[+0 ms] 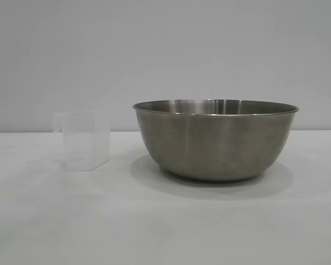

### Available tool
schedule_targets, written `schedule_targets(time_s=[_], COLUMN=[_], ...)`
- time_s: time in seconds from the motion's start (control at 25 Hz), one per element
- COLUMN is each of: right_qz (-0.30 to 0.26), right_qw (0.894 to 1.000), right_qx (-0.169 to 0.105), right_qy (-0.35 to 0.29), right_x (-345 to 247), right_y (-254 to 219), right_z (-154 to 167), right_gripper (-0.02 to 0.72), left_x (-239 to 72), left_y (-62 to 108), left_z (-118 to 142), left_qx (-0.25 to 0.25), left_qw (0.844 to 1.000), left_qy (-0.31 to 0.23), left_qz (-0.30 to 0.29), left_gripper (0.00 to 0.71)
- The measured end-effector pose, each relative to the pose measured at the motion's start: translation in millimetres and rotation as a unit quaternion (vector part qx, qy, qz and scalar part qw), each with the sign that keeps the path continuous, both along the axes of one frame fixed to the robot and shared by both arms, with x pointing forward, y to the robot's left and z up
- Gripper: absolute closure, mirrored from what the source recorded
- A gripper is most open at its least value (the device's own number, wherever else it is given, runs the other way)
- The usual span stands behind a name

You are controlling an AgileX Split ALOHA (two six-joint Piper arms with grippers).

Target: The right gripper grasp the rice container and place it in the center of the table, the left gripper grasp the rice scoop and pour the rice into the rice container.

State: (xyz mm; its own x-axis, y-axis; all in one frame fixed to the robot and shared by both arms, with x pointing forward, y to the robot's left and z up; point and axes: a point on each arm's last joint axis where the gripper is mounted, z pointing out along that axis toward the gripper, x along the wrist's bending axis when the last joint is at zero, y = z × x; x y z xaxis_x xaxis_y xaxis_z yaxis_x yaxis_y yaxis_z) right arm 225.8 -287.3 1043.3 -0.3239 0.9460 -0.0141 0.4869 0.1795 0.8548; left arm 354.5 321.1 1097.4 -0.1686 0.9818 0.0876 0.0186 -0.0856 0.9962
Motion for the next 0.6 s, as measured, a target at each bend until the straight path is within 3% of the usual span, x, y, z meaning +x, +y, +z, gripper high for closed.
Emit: schedule_targets(time_s=[0.16,0.4,0.6], right_qz=[0.0,0.0,0.0], right_qw=[1.0,1.0,1.0], right_qx=[0.001,0.001,0.001], right_qy=[0.0,0.0,0.0], right_x=[0.0,0.0,0.0], right_y=[0.0,0.0,0.0], right_z=[0.0,0.0,0.0], right_gripper=[0.375,0.375,0.375], left_x=[-42.9,-76.5,-104.3], left_y=[2.1,-15.6,-21.0], left_z=[-4.2,-23.4,-39.5], left_qx=[-0.022,-0.01,-0.016], left_qw=[0.998,0.994,0.988], left_qy=[0.024,0.1,0.141], left_qz=[0.05,-0.045,-0.068], left_gripper=[0.472,0.472,0.472])
